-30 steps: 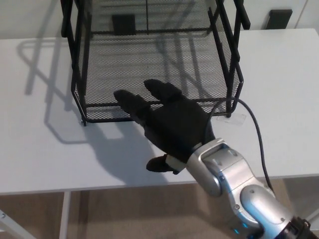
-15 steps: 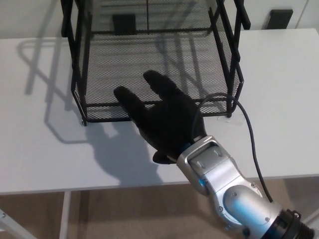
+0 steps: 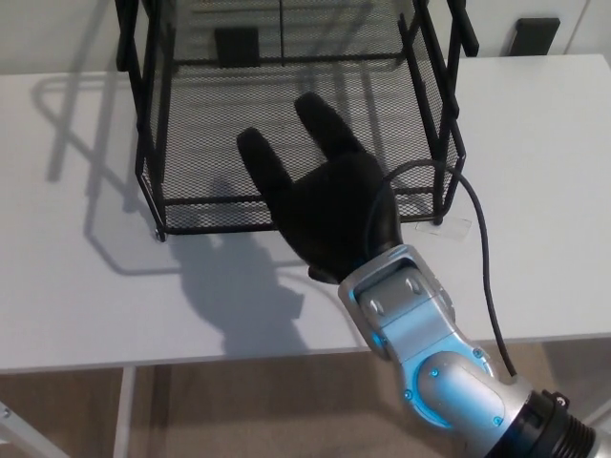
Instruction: The robot walks towards a file tray kept in the middle of a desk and uses its right hand to grab a tray and pulls it out towards itself
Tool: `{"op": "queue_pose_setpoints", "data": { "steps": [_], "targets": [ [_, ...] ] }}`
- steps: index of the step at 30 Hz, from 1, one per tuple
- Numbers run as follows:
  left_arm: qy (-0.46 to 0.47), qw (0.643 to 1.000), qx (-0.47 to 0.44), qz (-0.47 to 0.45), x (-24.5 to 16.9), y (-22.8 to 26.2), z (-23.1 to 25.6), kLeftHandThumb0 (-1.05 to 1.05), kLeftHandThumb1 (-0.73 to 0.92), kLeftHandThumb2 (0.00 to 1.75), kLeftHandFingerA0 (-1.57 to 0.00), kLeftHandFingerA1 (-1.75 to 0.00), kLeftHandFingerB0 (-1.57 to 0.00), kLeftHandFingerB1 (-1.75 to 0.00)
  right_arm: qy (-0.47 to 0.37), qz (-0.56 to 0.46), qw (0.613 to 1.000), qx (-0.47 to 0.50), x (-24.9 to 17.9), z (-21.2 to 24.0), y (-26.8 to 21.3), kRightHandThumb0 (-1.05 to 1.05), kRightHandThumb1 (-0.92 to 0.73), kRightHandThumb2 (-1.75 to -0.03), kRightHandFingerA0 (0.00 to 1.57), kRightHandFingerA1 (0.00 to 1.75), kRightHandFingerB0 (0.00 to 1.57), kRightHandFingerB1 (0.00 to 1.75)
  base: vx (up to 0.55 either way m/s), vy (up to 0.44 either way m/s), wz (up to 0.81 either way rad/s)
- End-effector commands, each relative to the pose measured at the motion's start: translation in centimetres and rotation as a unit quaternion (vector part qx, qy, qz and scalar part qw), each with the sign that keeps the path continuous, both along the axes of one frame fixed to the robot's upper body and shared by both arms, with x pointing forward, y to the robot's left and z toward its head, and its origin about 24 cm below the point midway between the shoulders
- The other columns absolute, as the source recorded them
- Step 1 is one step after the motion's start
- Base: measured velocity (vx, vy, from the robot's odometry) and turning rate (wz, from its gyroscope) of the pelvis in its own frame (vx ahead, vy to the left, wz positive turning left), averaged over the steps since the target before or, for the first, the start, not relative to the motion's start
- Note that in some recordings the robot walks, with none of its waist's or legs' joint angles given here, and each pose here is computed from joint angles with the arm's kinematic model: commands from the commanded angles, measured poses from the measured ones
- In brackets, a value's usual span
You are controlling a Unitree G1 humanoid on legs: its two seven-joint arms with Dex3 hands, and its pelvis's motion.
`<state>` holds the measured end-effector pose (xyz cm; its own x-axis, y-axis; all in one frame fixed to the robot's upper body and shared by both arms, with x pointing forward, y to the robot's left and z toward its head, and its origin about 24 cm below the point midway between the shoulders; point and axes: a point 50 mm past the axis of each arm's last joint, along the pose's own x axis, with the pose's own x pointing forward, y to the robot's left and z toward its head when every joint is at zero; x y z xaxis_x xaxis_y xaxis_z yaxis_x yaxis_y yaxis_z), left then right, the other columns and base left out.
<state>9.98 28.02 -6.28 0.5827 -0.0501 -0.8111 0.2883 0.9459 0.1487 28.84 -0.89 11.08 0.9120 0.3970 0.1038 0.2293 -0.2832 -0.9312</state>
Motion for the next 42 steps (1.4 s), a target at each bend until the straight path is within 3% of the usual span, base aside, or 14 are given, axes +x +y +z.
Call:
{"op": "queue_pose_setpoints", "data": {
  "steps": [1, 15, 20, 23, 30, 35, 42],
  "targets": [
    [-0.019, 0.999, 0.016, -0.035, 0.3, 0.0, 0.4, 0.01, 0.74, 0.6, -0.22, -0.33, -0.14, -0.28, -0.016, -0.036, 0.999, -0.012, 0.6, -0.1, -0.9, -0.77, -0.49, -0.83, 0.0, 0.11, 0.0, 0.09, 0.0, 0.0, 0.0],
    [-0.024, 0.999, 0.015, -0.037, 0.1, 0.0, 0.5, 0.01, 0.74, 0.6, -0.24, -0.34, -0.14, -0.28, 0.037, -0.069, 0.997, -0.01, 0.6, -2.6, -2.3, -0.8, -0.47, -0.81, 0.0, 0.06, 0.0, 0.04, 0.0, 0.0, 0.0],
    [-0.024, 0.998, 0.021, -0.046, 0.1, -0.1, 0.5, 0.03, 0.74, 0.61, -0.23, -0.33, -0.14, -0.28, 0.103, -0.062, 0.993, 0.019, -0.4, -3.7, -2.5, -0.85, -0.49, -0.83, 0.0, 0.04, 0.0, 0.01, 0.0, 0.0, 0.0],
    [-0.025, 0.998, 0.025, -0.048, 0.1, -0.1, 0.5, 0.04, 0.74, 0.61, -0.24, -0.34, -0.15, -0.28, 0.128, -0.048, 0.989, 0.049, -1.2, -4.2, -2.4, -0.79, -0.46, -0.85, 0.0, 0.12, 0.0, 0.1, 0.0, 0.0, 0.0],
    [-0.02, 0.998, 0.029, -0.056, -0.1, -0.2, 0.6, 0.03, 0.75, 0.61, -0.24, -0.33, -0.15, -0.28, 0.183, -0.025, 0.981, 0.059, -3.8, -4.8, -2.2, -0.79, -0.45, -0.79, 0.0, 0.05, 0.0, 0.01, 0.0, 0.0, 0.0],
    [-0.019, 0.998, 0.028, -0.06, -0.2, -0.1, 0.5, 0.03, 0.74, 0.61, -0.23, -0.33, -0.13, -0.28, 0.191, -0.01, 0.981, 0.045, -5.0, -5.5, -2.7, -0.71, -0.41, -0.77, 0.0, 0.13, 0.0, 0.08, 0.0, 0.0, 0.0],
    [-0.022, 0.997, 0.034, -0.065, 0.0, -0.1, 0.4, 0.03, 0.73, 0.6, -0.25, -0.34, -0.15, -0.28, 0.19, 0.023, 0.98, 0.053, -6.6, -5.0, -2.8, -0.77, -0.43, -0.76, 0.0, 0.06, 0.0, 0.0, 0.0, 0.0, 0.0]
  ]
}}
